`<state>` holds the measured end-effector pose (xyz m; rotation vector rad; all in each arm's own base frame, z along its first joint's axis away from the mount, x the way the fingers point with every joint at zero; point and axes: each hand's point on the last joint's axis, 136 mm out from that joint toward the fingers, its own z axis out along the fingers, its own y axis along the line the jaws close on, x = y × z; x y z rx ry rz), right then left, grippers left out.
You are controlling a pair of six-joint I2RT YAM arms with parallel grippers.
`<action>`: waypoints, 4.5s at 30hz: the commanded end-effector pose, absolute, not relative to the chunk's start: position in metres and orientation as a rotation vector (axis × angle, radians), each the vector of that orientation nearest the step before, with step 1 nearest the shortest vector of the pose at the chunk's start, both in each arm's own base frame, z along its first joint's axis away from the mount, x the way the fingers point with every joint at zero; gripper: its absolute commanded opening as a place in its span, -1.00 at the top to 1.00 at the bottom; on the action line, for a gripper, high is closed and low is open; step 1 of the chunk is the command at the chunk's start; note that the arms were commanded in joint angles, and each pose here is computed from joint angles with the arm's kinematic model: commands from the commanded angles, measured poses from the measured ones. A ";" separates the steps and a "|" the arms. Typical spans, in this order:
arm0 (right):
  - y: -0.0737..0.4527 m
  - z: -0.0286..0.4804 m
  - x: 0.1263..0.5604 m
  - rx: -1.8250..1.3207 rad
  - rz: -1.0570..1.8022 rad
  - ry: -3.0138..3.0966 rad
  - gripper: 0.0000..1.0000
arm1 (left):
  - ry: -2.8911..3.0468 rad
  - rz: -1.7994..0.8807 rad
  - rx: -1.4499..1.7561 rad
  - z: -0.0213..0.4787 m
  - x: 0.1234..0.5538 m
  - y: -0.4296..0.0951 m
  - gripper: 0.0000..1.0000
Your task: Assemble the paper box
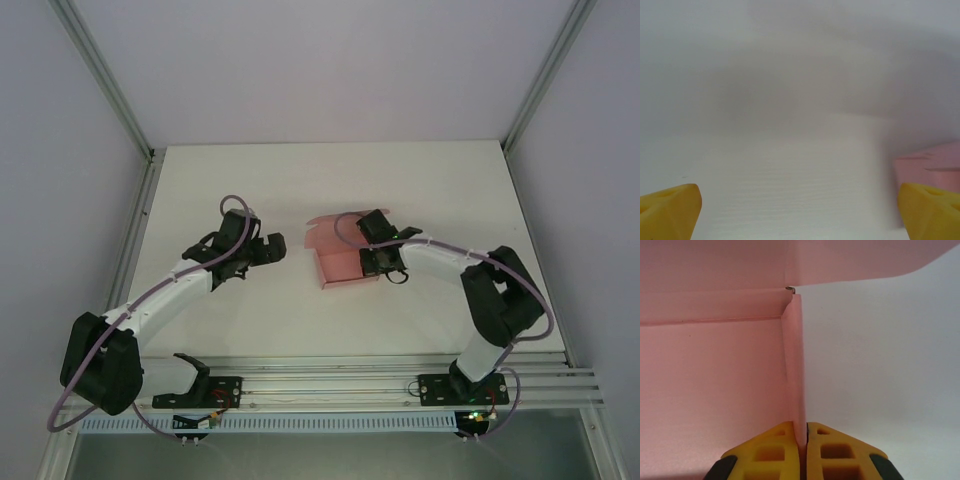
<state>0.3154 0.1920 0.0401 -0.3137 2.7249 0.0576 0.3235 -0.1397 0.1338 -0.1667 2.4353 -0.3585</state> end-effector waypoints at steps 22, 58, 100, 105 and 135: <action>0.202 0.047 0.327 -0.354 -0.251 2.683 0.49 | 2.394 -0.480 -0.097 0.146 0.323 -0.154 -0.99; 0.197 0.141 0.407 -1.002 0.506 2.372 -0.30 | 2.370 -0.551 0.716 0.136 0.373 -0.248 0.18; 0.277 0.147 0.390 0.053 0.233 2.061 0.91 | 2.334 -0.466 0.070 0.105 0.378 -0.284 1.00; 0.272 0.117 0.366 -0.005 0.249 2.086 0.91 | 2.345 -0.463 0.083 0.091 0.358 -0.268 1.00; 0.283 0.098 0.328 -0.300 0.095 2.038 0.94 | 2.177 -0.286 -0.079 0.177 0.267 -0.138 -0.99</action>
